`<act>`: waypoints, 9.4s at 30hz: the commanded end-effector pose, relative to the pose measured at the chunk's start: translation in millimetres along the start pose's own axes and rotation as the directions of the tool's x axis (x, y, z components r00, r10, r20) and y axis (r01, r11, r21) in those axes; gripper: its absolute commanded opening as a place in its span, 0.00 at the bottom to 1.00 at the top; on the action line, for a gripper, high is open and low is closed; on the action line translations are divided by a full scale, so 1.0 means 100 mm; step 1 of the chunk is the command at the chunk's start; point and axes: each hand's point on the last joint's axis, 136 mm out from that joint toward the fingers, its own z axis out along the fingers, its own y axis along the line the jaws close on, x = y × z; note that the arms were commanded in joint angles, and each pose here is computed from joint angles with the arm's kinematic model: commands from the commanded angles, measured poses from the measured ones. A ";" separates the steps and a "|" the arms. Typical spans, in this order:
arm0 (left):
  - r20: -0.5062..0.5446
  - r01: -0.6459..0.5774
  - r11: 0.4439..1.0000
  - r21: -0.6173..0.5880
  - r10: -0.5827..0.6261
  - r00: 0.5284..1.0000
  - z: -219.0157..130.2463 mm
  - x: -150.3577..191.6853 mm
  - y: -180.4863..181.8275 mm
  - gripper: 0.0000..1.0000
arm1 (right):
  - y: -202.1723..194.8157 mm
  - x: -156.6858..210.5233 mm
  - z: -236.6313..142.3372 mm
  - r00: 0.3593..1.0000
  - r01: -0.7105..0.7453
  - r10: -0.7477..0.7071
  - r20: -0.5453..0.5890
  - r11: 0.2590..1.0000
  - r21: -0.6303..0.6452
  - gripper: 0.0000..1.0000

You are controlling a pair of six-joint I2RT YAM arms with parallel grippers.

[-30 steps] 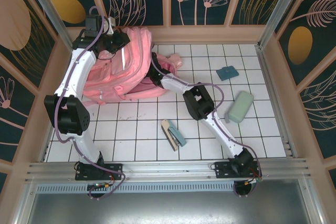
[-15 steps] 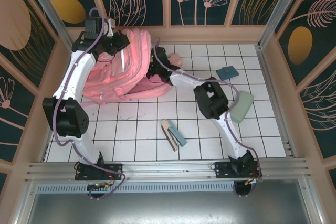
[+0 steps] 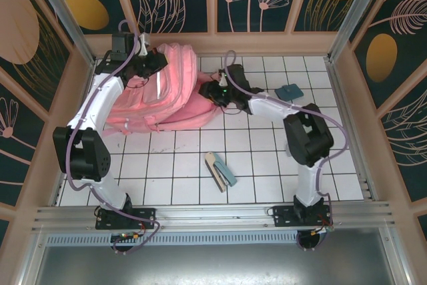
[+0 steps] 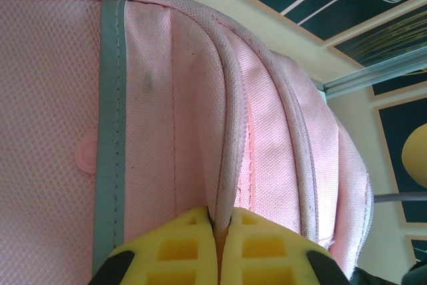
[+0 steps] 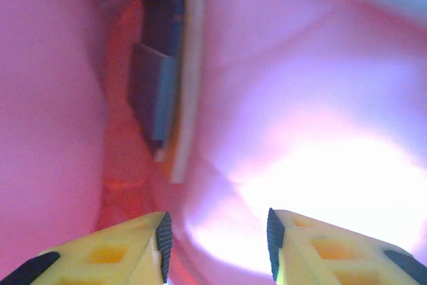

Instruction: Pack the student bag

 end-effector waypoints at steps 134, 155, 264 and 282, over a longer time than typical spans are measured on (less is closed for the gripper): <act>-0.003 -0.023 0.935 0.355 0.026 1.000 -0.22 -0.12 -0.71 0.00 | 0.51 -0.11 0.45 0.986 0.148 -0.158 0.046 0.972 0.185 0.99; -0.018 0.004 0.940 0.341 0.002 1.000 -0.10 -0.04 -0.57 0.00 | -0.55 0.83 -0.95 0.933 0.358 -0.345 -0.105 0.858 0.368 0.64; 0.046 0.007 0.929 0.369 -0.026 0.999 -0.39 -0.04 -0.72 0.00 | 0.37 -0.04 0.38 0.956 0.275 -0.291 0.027 0.926 0.259 0.00; 0.027 0.013 0.940 0.341 -0.023 0.999 -0.30 0.01 -0.61 0.00 | 0.21 -0.10 0.76 0.972 0.223 -0.234 0.012 0.943 0.246 0.52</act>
